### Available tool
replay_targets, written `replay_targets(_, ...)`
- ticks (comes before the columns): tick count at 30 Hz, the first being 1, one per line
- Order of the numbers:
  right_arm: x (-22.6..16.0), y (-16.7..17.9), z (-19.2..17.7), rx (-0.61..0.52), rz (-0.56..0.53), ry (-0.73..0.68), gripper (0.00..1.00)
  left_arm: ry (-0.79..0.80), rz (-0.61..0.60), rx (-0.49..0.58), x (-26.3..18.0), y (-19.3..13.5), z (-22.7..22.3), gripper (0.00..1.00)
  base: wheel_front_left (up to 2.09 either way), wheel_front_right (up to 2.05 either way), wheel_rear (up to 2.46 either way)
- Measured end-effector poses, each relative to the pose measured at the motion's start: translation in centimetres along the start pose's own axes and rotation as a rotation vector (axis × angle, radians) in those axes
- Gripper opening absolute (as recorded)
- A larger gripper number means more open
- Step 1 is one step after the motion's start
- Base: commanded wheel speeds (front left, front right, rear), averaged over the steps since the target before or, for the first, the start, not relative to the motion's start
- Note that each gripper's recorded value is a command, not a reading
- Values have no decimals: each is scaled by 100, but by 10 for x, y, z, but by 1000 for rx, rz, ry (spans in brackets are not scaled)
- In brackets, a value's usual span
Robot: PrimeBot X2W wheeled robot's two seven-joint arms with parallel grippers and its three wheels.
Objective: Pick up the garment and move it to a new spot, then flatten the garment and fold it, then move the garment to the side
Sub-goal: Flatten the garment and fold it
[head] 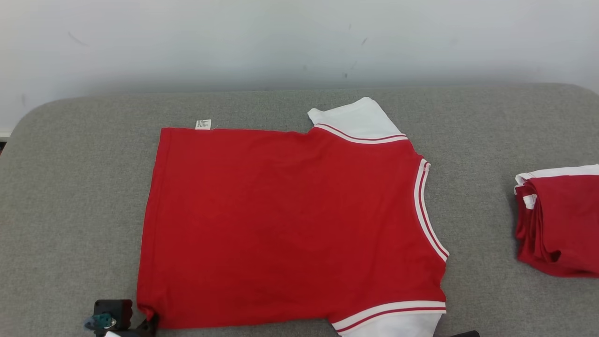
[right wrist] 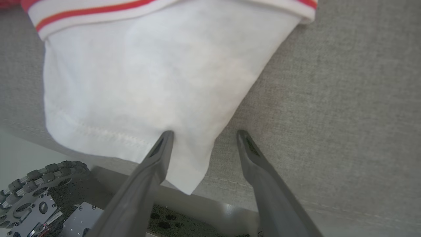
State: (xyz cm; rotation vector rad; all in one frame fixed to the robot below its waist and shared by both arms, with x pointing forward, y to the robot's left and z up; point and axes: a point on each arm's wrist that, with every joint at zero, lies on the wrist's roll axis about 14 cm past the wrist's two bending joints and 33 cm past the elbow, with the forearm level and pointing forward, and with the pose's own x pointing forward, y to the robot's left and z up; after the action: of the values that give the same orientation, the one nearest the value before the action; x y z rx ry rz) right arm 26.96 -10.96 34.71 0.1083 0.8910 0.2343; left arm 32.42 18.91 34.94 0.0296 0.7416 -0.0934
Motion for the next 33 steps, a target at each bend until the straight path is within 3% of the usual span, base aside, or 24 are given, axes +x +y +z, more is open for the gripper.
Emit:
replay_targets(2, 1, 0, 0, 11, -5, -5, 96, 3, -1, 2, 0, 1, -1, 0, 0, 0, 0)
replay_targets(3, 1, 0, -1, 17, -8, -2, 85, 6, 0, 2, 1, 1, -1, 0, 0, 0, 0)
replay_targets(5, 2, -2, -2, 23, -17, 0, 47, 4, 0, 3, 1, 1, -2, 0, 0, 0, 0)
replay_targets(7, 3, -4, -3, 28, -26, 3, 34, 4, -5, 4, 1, 1, -2, 0, 0, 0, 0)
replay_targets(9, 4, -4, -2, 28, -25, 3, 0, 6, -3, 4, 1, 1, -2, 0, 0, 0, 0)
replay_targets(16, 5, -5, -3, 45, -22, 15, 0, -1, -1, 2, 2, 4, -1, 0, 0, 0, 0)
replay_targets(21, 1, -3, 9, 156, 11, -22, 0, -41, 10, -36, 1, 7, 7, 0, 0, 0, 0)
replay_targets(33, -26, 1, 77, 195, 128, -233, 0, -167, 11, -47, -6, 8, 44, 0, 0, 0, 0)
